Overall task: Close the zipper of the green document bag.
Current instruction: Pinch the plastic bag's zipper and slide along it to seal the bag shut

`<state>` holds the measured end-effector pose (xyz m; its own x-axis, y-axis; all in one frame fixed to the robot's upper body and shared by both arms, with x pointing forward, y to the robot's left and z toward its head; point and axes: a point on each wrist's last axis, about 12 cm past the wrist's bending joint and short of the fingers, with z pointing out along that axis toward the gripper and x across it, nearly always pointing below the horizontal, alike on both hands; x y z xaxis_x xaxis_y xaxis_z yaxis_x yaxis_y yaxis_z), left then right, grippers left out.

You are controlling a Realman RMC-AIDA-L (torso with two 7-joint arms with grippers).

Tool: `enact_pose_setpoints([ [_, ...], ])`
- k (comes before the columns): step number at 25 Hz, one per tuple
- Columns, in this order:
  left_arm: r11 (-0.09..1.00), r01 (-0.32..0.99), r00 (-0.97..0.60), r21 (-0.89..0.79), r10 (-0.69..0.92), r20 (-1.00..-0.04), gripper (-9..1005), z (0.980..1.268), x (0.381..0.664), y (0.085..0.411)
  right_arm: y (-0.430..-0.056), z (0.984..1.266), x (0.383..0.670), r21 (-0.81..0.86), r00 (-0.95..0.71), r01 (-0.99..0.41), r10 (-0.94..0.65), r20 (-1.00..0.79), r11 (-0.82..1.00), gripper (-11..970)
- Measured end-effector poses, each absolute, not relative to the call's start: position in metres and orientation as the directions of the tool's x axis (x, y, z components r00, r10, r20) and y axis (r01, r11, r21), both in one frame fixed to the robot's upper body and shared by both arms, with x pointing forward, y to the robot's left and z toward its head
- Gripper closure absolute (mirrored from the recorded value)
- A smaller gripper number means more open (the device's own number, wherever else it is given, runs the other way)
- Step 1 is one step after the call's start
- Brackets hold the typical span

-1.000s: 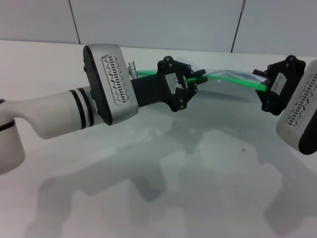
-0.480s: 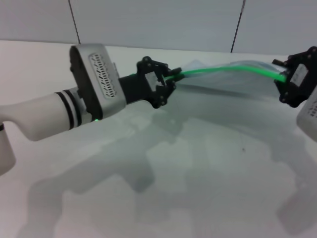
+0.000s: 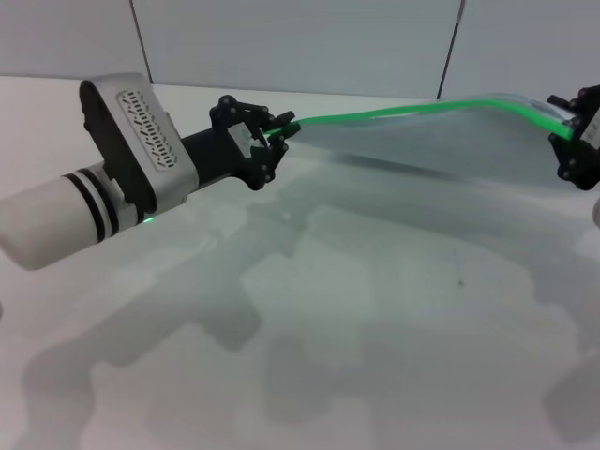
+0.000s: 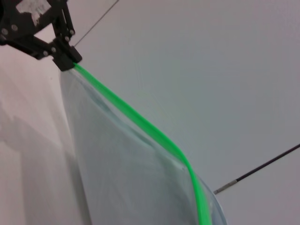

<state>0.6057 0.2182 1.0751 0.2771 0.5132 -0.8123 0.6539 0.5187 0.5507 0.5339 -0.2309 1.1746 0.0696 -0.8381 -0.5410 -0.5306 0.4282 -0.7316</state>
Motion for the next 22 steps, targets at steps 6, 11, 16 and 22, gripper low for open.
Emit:
enact_pose_setpoints([
  [6, 0.528, 0.648, 0.270, 0.548, 0.514, -0.814, 920, 1.0748, 0.6057, 0.2207, -0.2330, 1.1739, 0.5343, -0.731, 0.063, -0.529, -0.839, -0.540, 0.431, 902],
  [11, 0.529, 0.649, 0.266, 0.547, 0.515, -0.815, 920, 1.0739, 0.6055, 0.2213, -0.2339, 1.1730, 0.5344, -0.730, 0.059, -0.530, -0.840, -0.539, 0.432, 901],
  [16, 0.539, 0.649, 0.246, 0.537, 0.520, -0.818, 920, 1.0703, 0.6044, 0.2247, -0.2354, 1.1724, 0.5348, -0.730, 0.054, -0.529, -0.841, -0.539, 0.433, 901],
  [22, 0.541, 0.648, 0.238, 0.536, 0.525, -0.817, 920, 1.0691, 0.6045, 0.2258, -0.2370, 1.1723, 0.5353, -0.730, 0.050, -0.526, -0.841, -0.538, 0.436, 901],
])
